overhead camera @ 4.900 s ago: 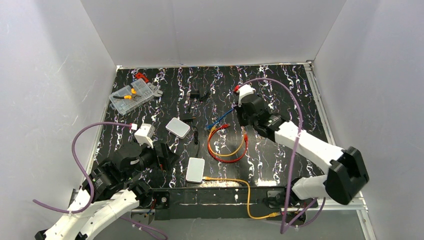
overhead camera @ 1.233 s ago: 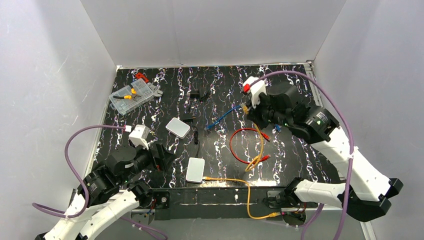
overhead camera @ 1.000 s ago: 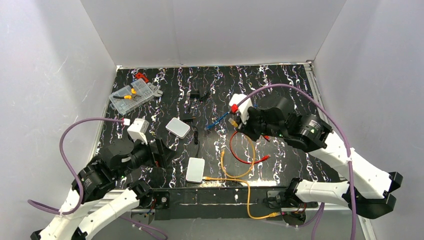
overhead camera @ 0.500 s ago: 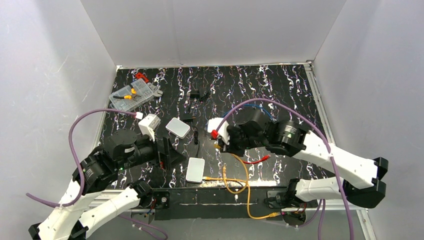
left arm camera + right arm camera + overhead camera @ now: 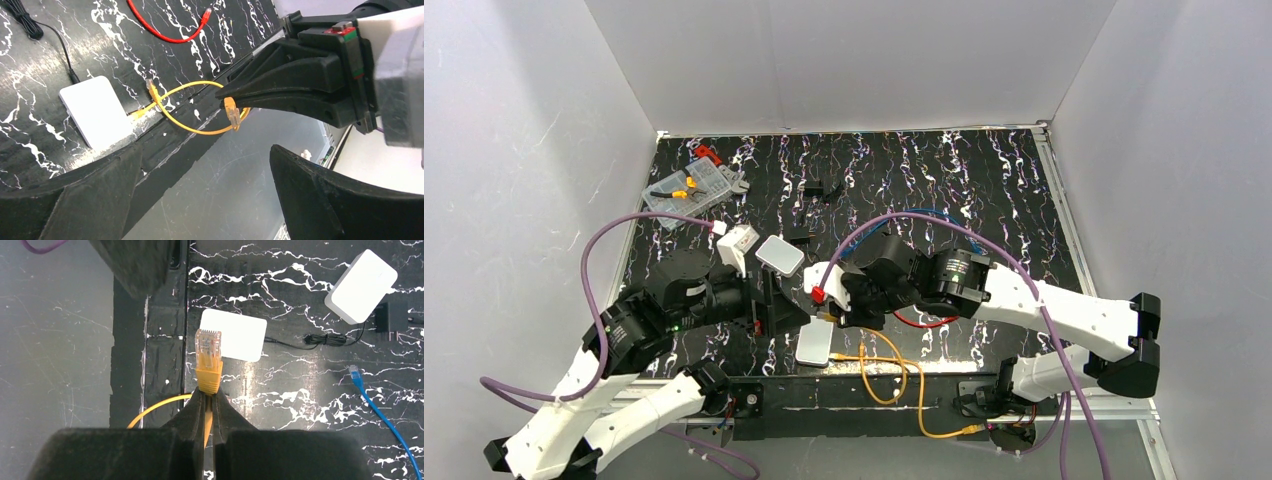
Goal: Insert the plug into the switch port
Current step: Adjust the connector.
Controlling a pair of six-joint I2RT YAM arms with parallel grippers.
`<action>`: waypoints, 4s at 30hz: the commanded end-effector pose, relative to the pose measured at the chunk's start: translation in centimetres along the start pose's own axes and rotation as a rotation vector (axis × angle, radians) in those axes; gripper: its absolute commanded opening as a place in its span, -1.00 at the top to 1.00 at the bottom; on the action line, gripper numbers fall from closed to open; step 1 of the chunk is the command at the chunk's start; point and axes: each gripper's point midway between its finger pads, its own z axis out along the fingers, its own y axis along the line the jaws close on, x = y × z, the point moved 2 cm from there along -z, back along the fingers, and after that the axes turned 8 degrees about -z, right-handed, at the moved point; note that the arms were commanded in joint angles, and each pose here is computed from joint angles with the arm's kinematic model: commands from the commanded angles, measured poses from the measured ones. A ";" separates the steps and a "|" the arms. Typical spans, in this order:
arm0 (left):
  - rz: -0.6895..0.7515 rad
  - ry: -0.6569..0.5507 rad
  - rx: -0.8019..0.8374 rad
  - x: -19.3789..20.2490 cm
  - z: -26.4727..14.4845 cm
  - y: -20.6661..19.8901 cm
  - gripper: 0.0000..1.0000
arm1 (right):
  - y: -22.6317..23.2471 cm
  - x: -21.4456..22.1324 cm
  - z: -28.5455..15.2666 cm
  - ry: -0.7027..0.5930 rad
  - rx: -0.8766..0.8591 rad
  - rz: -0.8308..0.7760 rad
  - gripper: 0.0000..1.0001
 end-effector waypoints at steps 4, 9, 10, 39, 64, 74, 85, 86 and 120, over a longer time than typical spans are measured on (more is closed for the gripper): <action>-0.068 0.040 0.028 0.6 1.2 -0.2 -0.99 | -0.4 -3.3 0.1 -0.124 0.023 -0.057 0.97; -0.087 0.052 0.035 0.7 1.8 -0.2 -0.80 | -0.3 -3.7 0.2 -0.139 0.022 -0.070 0.97; -0.089 0.053 0.038 0.6 1.9 -0.3 -0.76 | -0.3 -3.7 0.2 -0.139 0.022 -0.072 0.97; -0.110 0.078 0.056 0.6 2.8 -0.7 0.45 | -0.5 -3.0 1.1 -0.124 0.066 -0.071 0.97; -0.150 0.068 0.120 0.8 4.2 -0.8 1.00 | -0.8 -2.3 0.1 -0.232 0.193 -0.098 0.26; -0.203 0.025 0.185 0.6 4.5 -1.3 1.00 | 0.7 -1.2 0.0 -0.406 0.257 -0.227 -0.03; -0.264 0.040 0.230 1.1 5.1 -1.4 1.00 | -0.3 -2.8 -1.4 -0.567 0.419 -0.288 -0.03; -0.272 0.044 0.235 1.2 5.2 -1.5 1.00 | -0.2 -2.8 -1.3 -0.566 0.417 -0.291 -0.03; -0.339 0.040 0.309 1.4 4.7 -2.2 1.00 | 0.6 -2.0 -1.2 -0.560 0.414 -0.279 0.55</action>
